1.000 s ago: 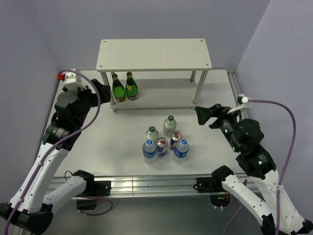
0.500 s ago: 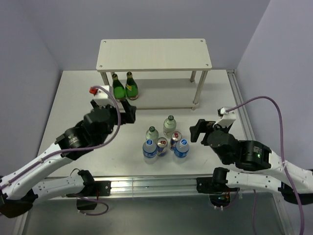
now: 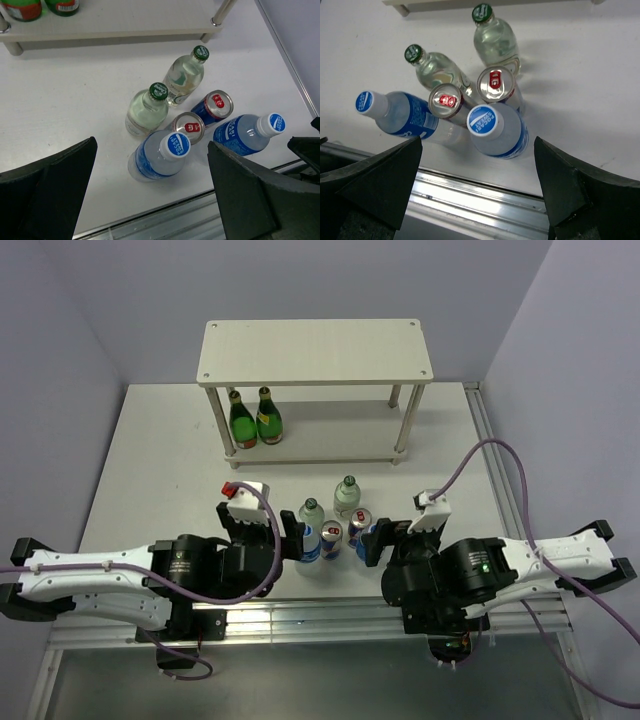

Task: Place and organize the beverage onto the shelf

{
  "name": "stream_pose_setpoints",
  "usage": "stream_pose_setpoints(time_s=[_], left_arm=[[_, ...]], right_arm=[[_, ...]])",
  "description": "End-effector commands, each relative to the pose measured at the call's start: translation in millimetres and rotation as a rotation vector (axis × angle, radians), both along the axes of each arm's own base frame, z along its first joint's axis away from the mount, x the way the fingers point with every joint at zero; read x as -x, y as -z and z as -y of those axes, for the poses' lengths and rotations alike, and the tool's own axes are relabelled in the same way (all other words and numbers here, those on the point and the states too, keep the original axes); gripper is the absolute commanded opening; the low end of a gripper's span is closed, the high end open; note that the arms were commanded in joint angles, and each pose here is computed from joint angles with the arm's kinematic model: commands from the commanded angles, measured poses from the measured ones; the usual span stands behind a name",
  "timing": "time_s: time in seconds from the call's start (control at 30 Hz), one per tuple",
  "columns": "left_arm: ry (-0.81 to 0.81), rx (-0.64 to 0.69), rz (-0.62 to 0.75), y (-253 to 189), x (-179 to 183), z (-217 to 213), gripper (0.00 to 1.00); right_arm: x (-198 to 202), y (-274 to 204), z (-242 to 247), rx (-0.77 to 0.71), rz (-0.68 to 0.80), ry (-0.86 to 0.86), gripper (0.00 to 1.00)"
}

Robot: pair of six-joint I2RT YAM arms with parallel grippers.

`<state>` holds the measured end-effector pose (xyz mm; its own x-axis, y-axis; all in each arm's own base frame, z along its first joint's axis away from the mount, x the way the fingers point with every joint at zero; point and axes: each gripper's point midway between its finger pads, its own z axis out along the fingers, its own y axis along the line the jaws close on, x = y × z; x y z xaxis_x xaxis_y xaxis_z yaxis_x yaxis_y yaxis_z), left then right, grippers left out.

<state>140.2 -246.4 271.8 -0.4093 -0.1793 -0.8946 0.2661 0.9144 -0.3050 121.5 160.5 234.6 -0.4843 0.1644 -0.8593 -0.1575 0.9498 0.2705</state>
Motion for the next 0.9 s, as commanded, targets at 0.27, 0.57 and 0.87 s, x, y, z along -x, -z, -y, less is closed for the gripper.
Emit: stream_pose_setpoints(time_s=[0.27,0.57,0.87], left_arm=[[0.046,0.001,-0.055,42.2,39.1,15.8,0.99],[0.081,-0.032,-0.041,119.5,44.8,35.1,0.99],[0.076,-0.07,0.023,148.1,33.4,53.2,0.99]], right_arm=[[18.9,59.5,-4.4,-0.004,-0.081,0.03,1.0],[20.0,91.0,-18.0,-0.017,-0.063,-0.024,1.0],[10.0,101.6,-53.5,-0.023,0.001,-0.075,1.0]])
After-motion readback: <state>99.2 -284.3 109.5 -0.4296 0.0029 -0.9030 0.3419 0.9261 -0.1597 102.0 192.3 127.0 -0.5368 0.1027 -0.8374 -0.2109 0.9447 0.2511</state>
